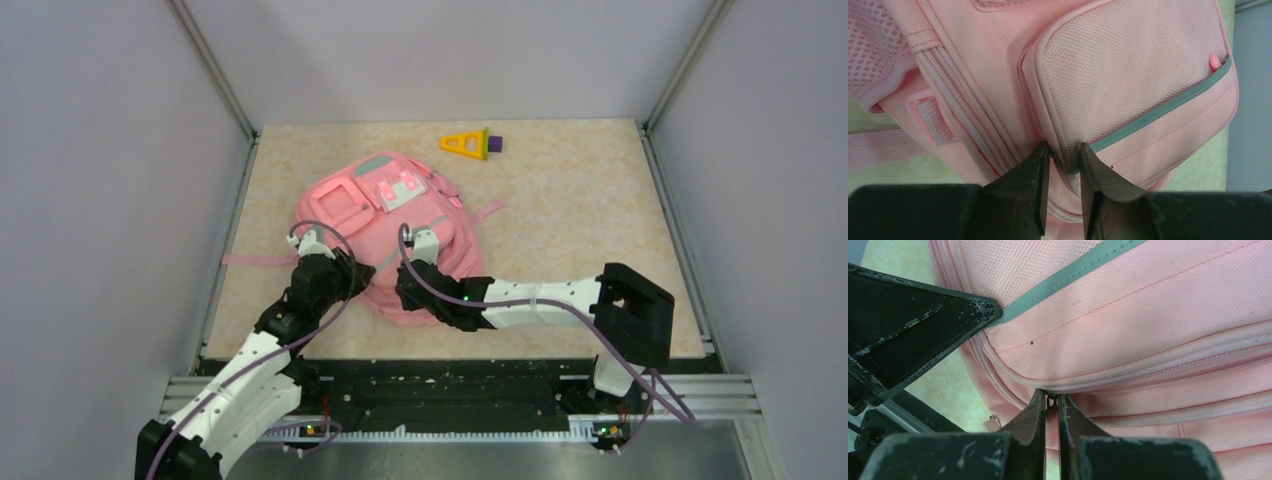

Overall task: Pack the student bag
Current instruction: Zip the student bag at the center of the board.

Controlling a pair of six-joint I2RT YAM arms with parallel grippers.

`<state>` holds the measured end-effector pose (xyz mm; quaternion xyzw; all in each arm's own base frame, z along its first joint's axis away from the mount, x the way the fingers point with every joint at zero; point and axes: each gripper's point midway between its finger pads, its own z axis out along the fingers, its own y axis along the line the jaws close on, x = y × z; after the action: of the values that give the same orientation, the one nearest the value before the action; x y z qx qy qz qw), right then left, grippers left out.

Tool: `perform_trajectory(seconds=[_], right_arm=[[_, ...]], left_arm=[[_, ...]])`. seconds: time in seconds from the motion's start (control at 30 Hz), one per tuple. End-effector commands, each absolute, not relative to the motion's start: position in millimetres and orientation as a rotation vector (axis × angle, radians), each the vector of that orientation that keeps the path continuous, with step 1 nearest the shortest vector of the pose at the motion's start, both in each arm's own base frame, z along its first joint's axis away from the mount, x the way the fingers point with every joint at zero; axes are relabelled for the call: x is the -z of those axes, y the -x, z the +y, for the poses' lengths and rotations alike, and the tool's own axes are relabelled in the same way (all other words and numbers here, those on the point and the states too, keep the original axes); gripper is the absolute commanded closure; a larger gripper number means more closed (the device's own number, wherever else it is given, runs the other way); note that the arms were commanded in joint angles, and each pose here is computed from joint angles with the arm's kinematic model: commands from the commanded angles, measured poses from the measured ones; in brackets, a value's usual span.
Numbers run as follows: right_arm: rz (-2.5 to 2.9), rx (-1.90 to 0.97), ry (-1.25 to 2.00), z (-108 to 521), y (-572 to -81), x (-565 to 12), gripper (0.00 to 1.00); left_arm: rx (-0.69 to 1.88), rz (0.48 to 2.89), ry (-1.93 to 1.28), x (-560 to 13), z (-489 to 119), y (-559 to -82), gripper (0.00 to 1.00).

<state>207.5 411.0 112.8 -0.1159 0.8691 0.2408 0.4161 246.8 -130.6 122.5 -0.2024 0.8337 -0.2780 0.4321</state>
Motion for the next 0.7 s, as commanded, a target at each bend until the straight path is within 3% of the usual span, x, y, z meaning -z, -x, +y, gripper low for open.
perform_trajectory(seconds=[0.0, 0.3, 0.5, 0.67], right_arm=[[2.104, -0.495, 0.189, 385.8, -226.4, -132.0, 1.0], [2.071, -0.263, 0.198, 335.6, -237.1, -130.5, 1.0], [2.074, -0.174, 0.18, 296.5, -253.5, -131.9, 1.0], [2.05, -0.288, 0.208, 279.3, -272.4, -139.2, 1.0]], left_arm=[[0.57, 2.047, 0.512, -114.5, -112.7, -256.0, 0.75], [0.394, 2.029, 0.53, -101.9, -84.1, -258.1, 1.0], [0.316, 2.023, 0.514, -102.5, -71.7, -259.5, 1.0], [0.281, 2.018, 0.493, -106.7, -65.4, -260.7, 1.0]])
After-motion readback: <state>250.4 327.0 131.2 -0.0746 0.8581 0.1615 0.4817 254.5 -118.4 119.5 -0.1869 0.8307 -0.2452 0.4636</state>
